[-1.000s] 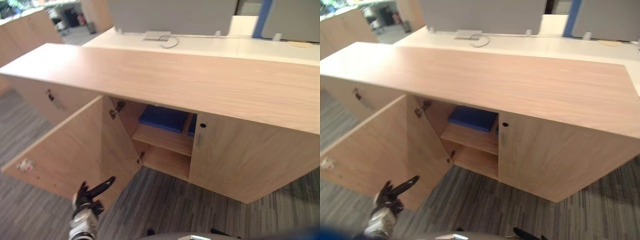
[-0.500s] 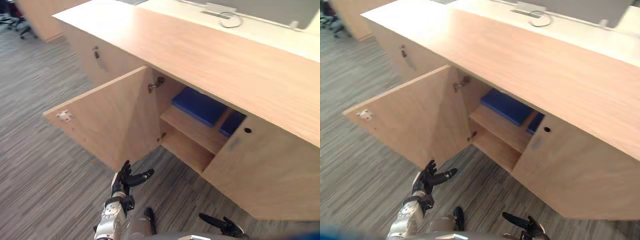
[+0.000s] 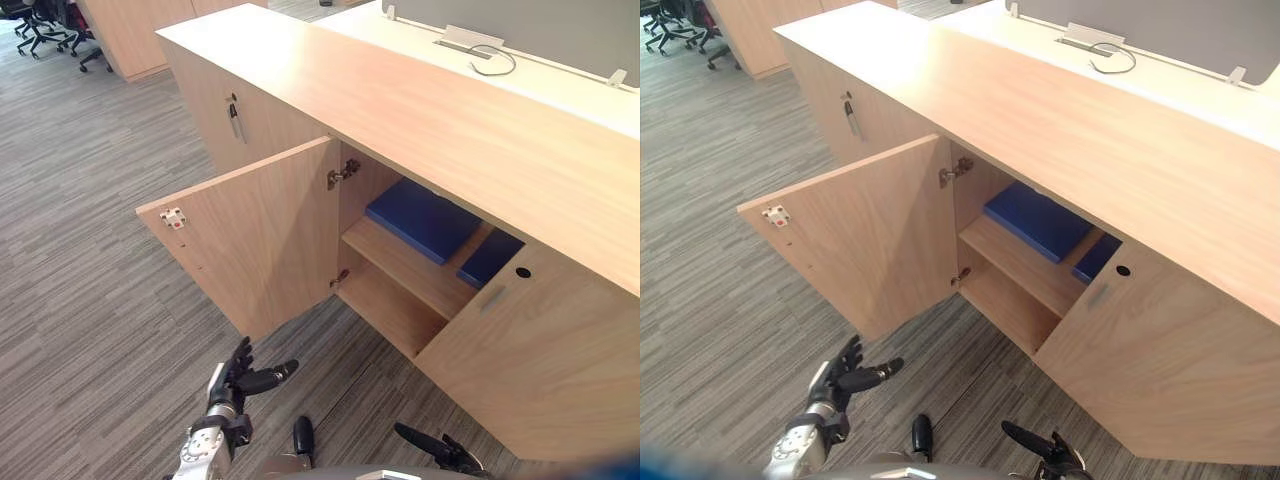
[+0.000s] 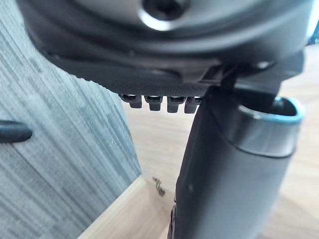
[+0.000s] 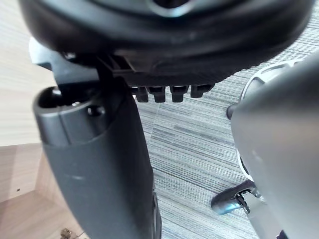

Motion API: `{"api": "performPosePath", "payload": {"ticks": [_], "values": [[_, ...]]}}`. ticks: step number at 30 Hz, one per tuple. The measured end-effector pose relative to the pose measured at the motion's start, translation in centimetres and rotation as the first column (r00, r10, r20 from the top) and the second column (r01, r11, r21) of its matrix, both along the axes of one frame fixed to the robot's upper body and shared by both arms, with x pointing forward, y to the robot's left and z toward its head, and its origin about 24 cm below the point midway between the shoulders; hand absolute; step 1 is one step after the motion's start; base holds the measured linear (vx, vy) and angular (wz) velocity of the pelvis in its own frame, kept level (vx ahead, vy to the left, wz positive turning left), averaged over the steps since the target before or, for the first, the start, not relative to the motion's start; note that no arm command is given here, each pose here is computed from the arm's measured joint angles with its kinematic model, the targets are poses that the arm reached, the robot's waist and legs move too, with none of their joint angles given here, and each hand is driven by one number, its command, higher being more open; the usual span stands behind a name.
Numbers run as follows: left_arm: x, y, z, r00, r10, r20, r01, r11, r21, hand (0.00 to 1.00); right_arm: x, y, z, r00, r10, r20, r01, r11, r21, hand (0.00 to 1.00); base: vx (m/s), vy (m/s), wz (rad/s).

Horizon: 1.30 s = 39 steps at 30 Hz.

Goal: Walk over to the cabinet, pick up the folder, carry it to the office cabinet, place the folder inside the office cabinet, then close the office cabinet door

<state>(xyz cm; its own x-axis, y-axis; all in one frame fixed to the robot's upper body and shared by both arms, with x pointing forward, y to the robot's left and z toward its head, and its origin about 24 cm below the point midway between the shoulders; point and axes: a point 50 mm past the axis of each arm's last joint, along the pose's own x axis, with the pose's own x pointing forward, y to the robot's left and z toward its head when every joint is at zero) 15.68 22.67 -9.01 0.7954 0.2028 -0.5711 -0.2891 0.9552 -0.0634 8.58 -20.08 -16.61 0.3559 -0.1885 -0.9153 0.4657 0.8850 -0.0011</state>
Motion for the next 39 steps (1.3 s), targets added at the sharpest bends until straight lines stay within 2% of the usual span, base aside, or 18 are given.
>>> {"api": "performPosePath", "payload": {"ticks": [5,7,13,17,19,22,28,32,39], "values": [[-0.4,4.7,1.2,0.984,0.177,0.022,-0.179,0.979,0.094,1.00,-0.2,-0.6,0.1,1.000,0.002,-0.006,-0.002,1.000,-0.014,1.00,-0.06,-0.008,0.04],[-0.6,7.6,2.1,0.969,0.243,0.032,-0.245,0.956,0.160,1.00,-0.5,-0.6,0.0,1.000,-0.010,-0.014,0.010,1.000,-0.007,1.00,0.08,0.005,0.00],[0.8,14.2,5.0,0.954,0.298,0.022,-0.288,0.894,0.343,1.00,-1.1,-0.3,-0.3,0.999,-0.040,-0.036,0.040,0.999,0.019,1.00,0.14,0.019,-0.13],[2.5,17.3,8.0,0.953,0.298,0.058,-0.292,0.846,0.446,1.00,-1.2,-0.2,-0.3,0.998,-0.039,-0.039,0.041,0.999,0.027,1.00,0.08,0.030,-0.11],[3.5,18.0,9.1,0.952,0.298,0.074,-0.297,0.832,0.469,1.00,-1.3,-0.2,-0.3,0.998,-0.050,-0.038,0.051,0.998,0.028,1.00,0.05,0.008,-0.11],[5.9,17.3,10.1,0.965,0.243,0.095,-0.257,0.832,0.491,1.00,-1.5,-0.5,-0.4,0.996,-0.082,-0.039,0.083,0.996,0.028,1.00,0.04,-0.007,-0.02],[10.4,13.5,10.7,0.998,-0.003,0.055,-0.028,0.832,0.554,1.00,-1.7,-1.2,-0.3,0.992,-0.123,-0.032,0.124,0.992,0.020,1.00,0.02,-0.026,-0.03],[10.6,13.2,10.7,0.999,-0.036,0.028,0.014,0.822,0.569,1.00,-2.0,-1.6,-0.2,0.991,-0.129,-0.037,0.130,0.991,0.012,1.00,0.02,-0.038,0.00],[10.6,13.7,11.3,0.973,-0.207,-0.103,0.226,0.755,0.616,1.00,-2.5,-1.7,-0.3,0.985,-0.167,-0.040,0.168,0.986,0.022,1.00,-0.01,-0.031,0.02]]}}
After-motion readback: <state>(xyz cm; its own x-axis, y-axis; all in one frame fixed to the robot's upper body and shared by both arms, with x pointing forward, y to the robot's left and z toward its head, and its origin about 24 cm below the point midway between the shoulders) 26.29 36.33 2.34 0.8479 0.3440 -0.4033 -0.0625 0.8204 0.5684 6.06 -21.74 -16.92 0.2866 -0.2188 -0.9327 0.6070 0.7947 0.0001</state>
